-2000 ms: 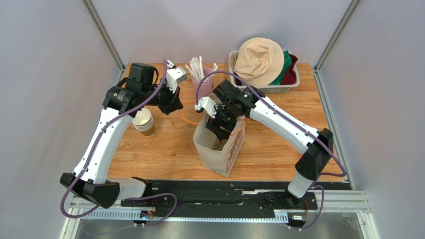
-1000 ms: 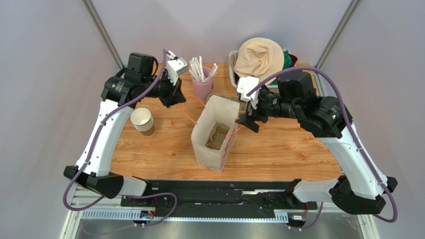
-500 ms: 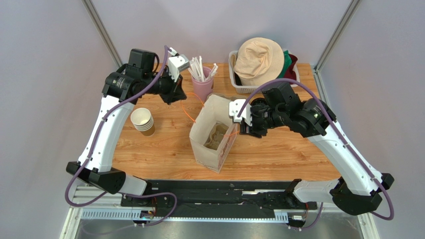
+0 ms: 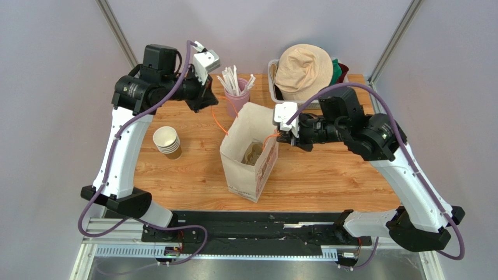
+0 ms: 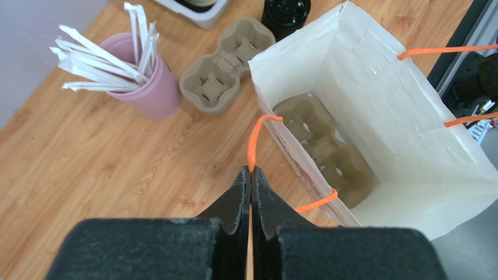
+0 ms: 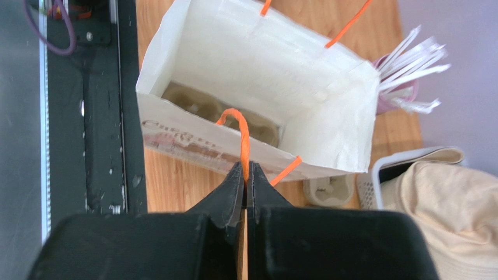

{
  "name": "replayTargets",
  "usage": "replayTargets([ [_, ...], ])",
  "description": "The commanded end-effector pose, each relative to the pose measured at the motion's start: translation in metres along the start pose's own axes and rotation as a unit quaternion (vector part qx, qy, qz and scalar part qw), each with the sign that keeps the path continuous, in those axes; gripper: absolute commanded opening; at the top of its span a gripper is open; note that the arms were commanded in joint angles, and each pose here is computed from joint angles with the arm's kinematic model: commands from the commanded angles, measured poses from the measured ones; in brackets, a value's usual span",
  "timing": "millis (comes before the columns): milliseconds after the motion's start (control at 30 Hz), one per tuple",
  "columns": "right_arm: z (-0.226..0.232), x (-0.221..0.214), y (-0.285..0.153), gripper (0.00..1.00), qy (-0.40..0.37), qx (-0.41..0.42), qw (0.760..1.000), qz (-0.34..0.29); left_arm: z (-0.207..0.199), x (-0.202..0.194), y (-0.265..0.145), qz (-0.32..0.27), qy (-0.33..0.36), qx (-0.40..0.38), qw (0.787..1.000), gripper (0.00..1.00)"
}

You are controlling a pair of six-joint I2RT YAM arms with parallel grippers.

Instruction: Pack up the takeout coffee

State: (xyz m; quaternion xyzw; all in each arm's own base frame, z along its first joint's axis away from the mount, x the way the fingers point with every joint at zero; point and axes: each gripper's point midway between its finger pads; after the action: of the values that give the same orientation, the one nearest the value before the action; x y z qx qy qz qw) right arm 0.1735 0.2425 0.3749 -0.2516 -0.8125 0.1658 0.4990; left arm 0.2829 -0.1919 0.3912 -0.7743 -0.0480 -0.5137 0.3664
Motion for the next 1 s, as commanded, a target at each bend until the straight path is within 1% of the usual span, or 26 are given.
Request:
replayTargets([
  [0, -0.026, 0.044, -0.025, 0.0, 0.006, -0.061, 0.996, -0.064, -0.015, 0.025, -0.027, -0.041, 0.033, 0.005, 0.999, 0.02],
  [133, -0.022, 0.051, -0.03, 0.0, 0.006, -0.053, 0.996, -0.074, -0.023, 0.033, -0.046, -0.063, 0.052, 0.014, 0.997, 0.02],
  [333, -0.015, 0.032, -0.012, 0.0, 0.014, -0.031, 0.998, -0.054, -0.02, 0.027, -0.058, -0.07, 0.069, 0.043, 0.994, 0.03],
  [433, 0.008, 0.006, 0.011, 0.0, 0.034, 0.017, 0.999, -0.031, -0.013, 0.006, -0.045, -0.05, 0.065, 0.044, 0.996, 0.03],
  [467, 0.015, -0.004, 0.019, 0.0, 0.041, 0.031, 0.998, -0.022, -0.003, -0.013, -0.026, -0.024, 0.052, 0.042, 0.997, 0.02],
  [500, 0.022, -0.012, 0.024, 0.0, 0.045, 0.041, 0.998, -0.015, 0.001, -0.024, -0.019, -0.011, 0.048, 0.041, 0.998, 0.02],
  [533, 0.034, -0.034, 0.04, 0.0, 0.058, 0.06, 0.996, 0.006, 0.006, -0.048, -0.006, 0.017, 0.035, 0.038, 0.999, 0.02],
  [567, 0.037, -0.042, 0.046, 0.0, 0.063, 0.062, 0.996, 0.015, 0.01, -0.053, -0.001, 0.02, 0.035, 0.041, 0.998, 0.02],
  [633, 0.035, -0.051, 0.054, 0.0, 0.064, 0.052, 0.996, 0.025, 0.019, -0.07, 0.012, 0.046, 0.025, 0.044, 0.998, 0.01],
  [700, 0.032, -0.05, 0.054, 0.0, 0.063, 0.045, 0.997, 0.023, 0.022, -0.07, 0.015, 0.049, 0.023, 0.049, 0.997, 0.01],
  [800, 0.023, -0.035, 0.047, 0.0, 0.058, 0.029, 0.998, 0.006, 0.024, -0.051, 0.008, 0.026, 0.035, 0.062, 0.997, 0.01],
  [900, 0.024, -0.031, 0.043, 0.0, 0.058, 0.037, 0.998, 0.004, 0.017, -0.013, -0.012, -0.022, 0.062, 0.068, 0.996, 0.01],
  [967, 0.033, -0.034, 0.042, 0.0, 0.059, 0.055, 0.997, 0.004, 0.012, -0.003, -0.018, -0.029, 0.068, 0.064, 0.995, 0.01],
])
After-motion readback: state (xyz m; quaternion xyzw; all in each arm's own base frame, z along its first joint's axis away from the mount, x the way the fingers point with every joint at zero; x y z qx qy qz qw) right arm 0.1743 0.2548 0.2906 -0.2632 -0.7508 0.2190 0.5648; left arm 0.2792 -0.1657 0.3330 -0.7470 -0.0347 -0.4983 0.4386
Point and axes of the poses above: each gripper's point midway between its finger pads, its own y axis out along the fingers, its own z axis along the line the jaws close on, x = y × z, and after that the axes turned 12 degrees about -y, right-handed
